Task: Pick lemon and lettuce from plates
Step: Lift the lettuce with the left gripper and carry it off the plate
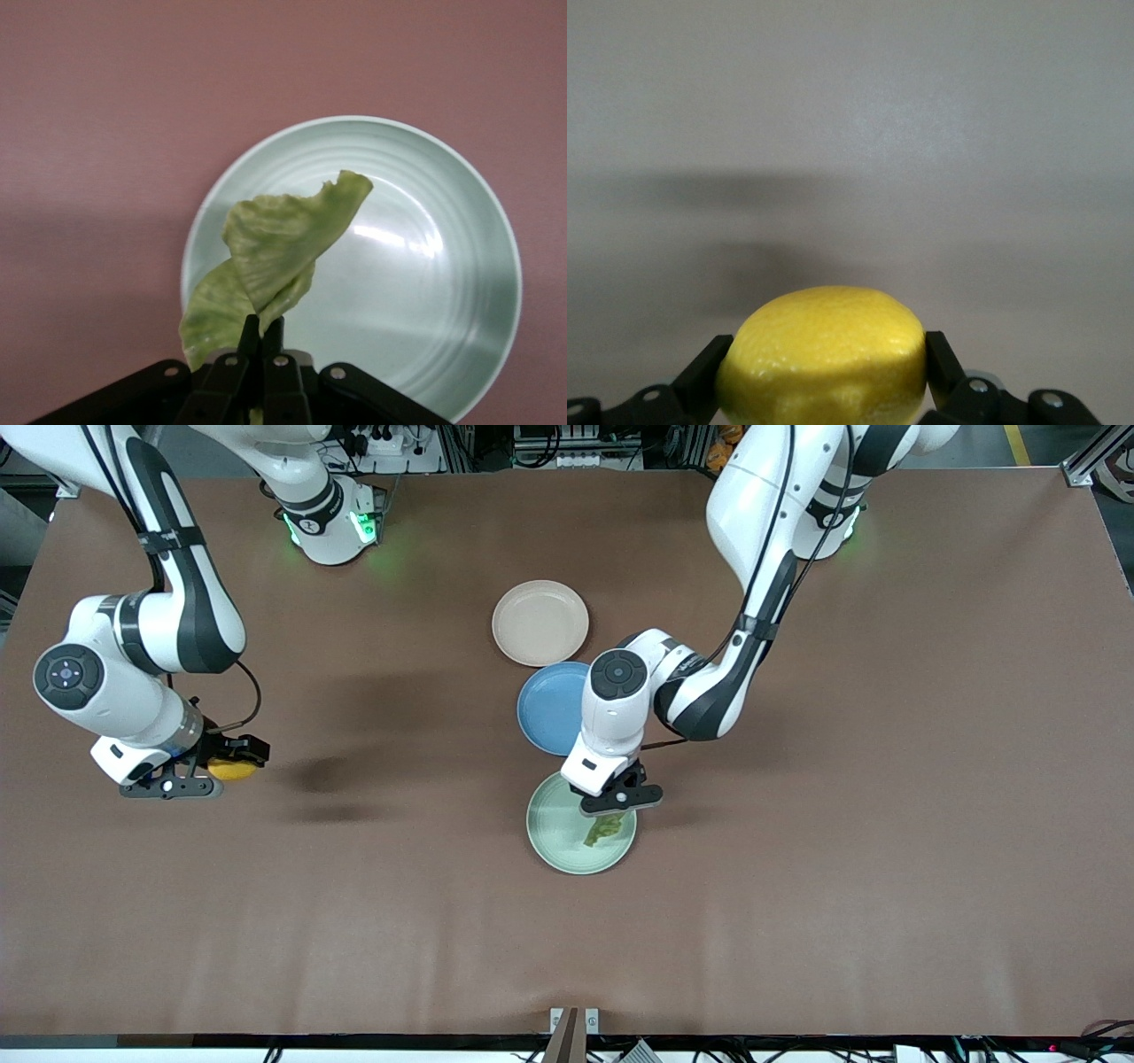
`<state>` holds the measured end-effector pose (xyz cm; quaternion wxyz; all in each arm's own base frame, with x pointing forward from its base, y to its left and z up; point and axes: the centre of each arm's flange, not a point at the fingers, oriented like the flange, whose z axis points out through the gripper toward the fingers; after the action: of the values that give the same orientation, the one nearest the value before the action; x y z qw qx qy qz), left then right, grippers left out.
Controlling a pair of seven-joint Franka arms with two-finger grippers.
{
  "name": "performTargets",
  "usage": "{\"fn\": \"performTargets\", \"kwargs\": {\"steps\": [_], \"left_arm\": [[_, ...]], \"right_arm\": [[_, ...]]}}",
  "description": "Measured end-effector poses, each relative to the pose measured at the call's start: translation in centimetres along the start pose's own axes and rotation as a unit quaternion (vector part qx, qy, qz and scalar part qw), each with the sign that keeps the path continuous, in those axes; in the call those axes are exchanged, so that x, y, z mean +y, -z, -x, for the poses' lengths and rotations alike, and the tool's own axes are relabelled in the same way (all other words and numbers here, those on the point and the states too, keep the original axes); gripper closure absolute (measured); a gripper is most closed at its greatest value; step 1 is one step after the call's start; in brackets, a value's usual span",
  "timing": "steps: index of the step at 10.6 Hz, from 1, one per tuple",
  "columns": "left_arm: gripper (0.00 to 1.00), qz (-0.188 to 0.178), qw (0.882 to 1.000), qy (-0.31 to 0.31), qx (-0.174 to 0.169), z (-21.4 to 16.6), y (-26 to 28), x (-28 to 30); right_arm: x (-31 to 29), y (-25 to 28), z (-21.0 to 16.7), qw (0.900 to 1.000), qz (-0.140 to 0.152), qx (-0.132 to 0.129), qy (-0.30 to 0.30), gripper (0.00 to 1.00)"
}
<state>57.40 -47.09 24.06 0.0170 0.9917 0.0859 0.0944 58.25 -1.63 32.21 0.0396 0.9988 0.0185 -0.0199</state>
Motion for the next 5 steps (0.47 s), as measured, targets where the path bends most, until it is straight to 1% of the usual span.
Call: {"fn": "performTargets", "kwargs": {"steps": [2, 3, 5], "left_arm": [[0.96, -0.026, 0.999, -0.011, -0.018, -1.5, 1.9, -1.8], [0.96, -0.043, 0.998, -0.024, -0.033, -2.9, 2.9, -3.5], [0.96, -0.048, 0.996, -0.042, -0.065, -6.8, 4.0, -8.2]], "right_arm": [[0.4, -2.2, -0.3, 1.000, -0.003, -0.003, -0.004, 0.07], [0.8, -3.7, -0.5, 1.000, -0.005, -0.002, -0.007, 0.07], [1.4, -6.6, -0.8, 1.000, -0.009, -0.004, -0.013, 0.07]]}}
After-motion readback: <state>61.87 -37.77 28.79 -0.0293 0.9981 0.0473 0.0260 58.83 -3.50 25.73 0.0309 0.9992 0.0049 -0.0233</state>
